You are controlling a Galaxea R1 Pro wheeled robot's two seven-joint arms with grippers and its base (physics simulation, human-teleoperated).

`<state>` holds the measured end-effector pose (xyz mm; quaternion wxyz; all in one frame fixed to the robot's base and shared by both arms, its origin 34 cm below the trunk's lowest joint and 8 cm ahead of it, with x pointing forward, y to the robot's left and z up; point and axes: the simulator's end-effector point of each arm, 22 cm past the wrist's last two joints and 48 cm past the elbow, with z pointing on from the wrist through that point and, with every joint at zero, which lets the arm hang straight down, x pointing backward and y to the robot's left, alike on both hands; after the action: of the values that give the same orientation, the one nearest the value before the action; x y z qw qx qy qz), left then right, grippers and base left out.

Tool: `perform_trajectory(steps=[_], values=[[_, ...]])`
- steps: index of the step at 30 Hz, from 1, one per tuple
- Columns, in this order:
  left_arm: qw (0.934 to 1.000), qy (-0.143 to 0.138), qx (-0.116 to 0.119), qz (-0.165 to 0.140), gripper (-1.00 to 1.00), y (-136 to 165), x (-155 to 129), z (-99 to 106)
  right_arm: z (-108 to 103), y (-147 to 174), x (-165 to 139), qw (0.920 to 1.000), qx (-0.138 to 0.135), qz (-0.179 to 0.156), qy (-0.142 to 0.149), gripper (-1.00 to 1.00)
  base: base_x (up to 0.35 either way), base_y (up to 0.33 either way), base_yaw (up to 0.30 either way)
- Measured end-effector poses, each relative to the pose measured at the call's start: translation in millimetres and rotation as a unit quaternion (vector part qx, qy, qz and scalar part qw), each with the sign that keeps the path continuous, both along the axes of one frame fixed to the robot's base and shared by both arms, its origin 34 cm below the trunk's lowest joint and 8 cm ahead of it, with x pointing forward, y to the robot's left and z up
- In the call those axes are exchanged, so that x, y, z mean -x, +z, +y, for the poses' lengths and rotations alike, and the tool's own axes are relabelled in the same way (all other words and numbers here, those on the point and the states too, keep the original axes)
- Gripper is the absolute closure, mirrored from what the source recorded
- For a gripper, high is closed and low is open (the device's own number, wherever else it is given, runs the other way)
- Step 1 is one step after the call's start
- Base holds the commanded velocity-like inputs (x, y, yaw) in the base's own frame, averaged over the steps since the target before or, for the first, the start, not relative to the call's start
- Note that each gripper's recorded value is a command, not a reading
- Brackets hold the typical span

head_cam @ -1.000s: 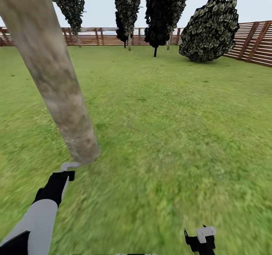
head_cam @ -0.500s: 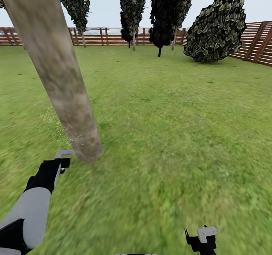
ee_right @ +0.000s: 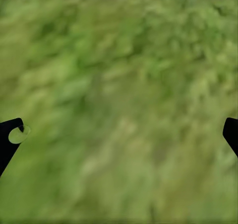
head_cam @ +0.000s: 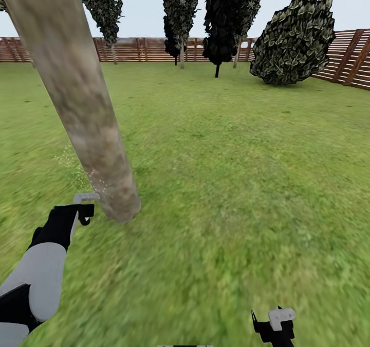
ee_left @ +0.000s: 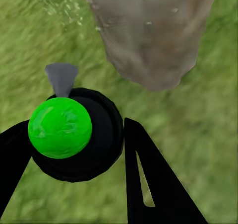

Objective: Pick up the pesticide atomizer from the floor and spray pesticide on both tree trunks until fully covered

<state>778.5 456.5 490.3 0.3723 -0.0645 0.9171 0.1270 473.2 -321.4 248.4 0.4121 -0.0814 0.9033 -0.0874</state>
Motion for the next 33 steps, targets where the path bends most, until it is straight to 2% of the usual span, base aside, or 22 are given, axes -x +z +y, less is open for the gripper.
perform_trajectory(steps=[4,8,9,12,13,15,18,21,23,24,26,28,31,33], values=[[1.0000,-0.004,0.007,0.000,1.00,-1,-2,-9,1,0,0,1.0000,-0.001,0.000,0.000,-1.00,0.000,0.000,0.198],[0.9995,-0.022,0.021,-0.003,1.00,-2,-12,-43,1,0,0,1.0000,-0.001,0.000,0.000,-1.00,-0.117,-0.067,0.117],[0.9996,-0.023,0.019,-0.003,1.00,-2,-12,-44,1,0,0,1.0000,-0.001,0.000,0.000,-1.00,-0.060,-0.034,0.017],[0.9997,-0.022,0.014,-0.003,1.00,0,-12,-38,0,0,0,1.0000,0.000,0.000,0.000,-1.00,-0.017,-0.010,0.005],[0.9998,-0.014,0.001,-0.012,1.00,13,-15,-20,0,0,0,1.0000,0.000,0.000,-0.001,-1.00,-0.002,-0.001,0.001],[0.9999,0.001,-0.007,-0.015,1.00,29,-17,3,0,0,0,1.0000,0.000,0.000,-0.001,-1.00,-0.001,0.000,0.000],[0.9999,0.012,-0.007,-0.004,1.00,31,-13,14,0,0,0,1.0000,0.000,0.000,-0.001,-1.00,0.000,0.000,0.000],[1.0000,0.007,0.000,-0.003,1.00,30,-15,3,0,0,0,1.0000,0.000,0.000,-0.001,-1.00,0.000,0.000,0.000],[0.9999,-0.007,0.011,-0.007,1.00,31,-24,-21,0,0,0,1.0000,0.000,0.000,-0.001,-1.00,0.000,0.000,0.000],[0.9998,-0.010,0.011,-0.011,1.00,36,-28,-26,0,0,0,1.0000,0.000,0.000,0.000,-1.00,0.000,0.000,0.000],[0.9998,-0.011,0.008,-0.016,1.00,42,-33,-26,0,0,0,1.0000,0.000,0.000,0.000,-1.00,0.000,0.000,0.000],[0.9996,-0.004,0.006,-0.028,1.00,62,-41,-18,0,0,0,1.0000,0.000,0.000,0.001,-1.00,0.000,0.000,0.000],[0.9998,0.012,0.003,-0.017,1.00,69,-36,5,0,0,0,1.0000,0.000,0.000,0.001,-1.00,0.000,0.000,0.000],[0.9998,0.004,0.015,-0.015,1.00,68,-37,2,0,0,0,1.0000,0.000,0.000,0.001,-1.00,0.000,0.000,0.000]])
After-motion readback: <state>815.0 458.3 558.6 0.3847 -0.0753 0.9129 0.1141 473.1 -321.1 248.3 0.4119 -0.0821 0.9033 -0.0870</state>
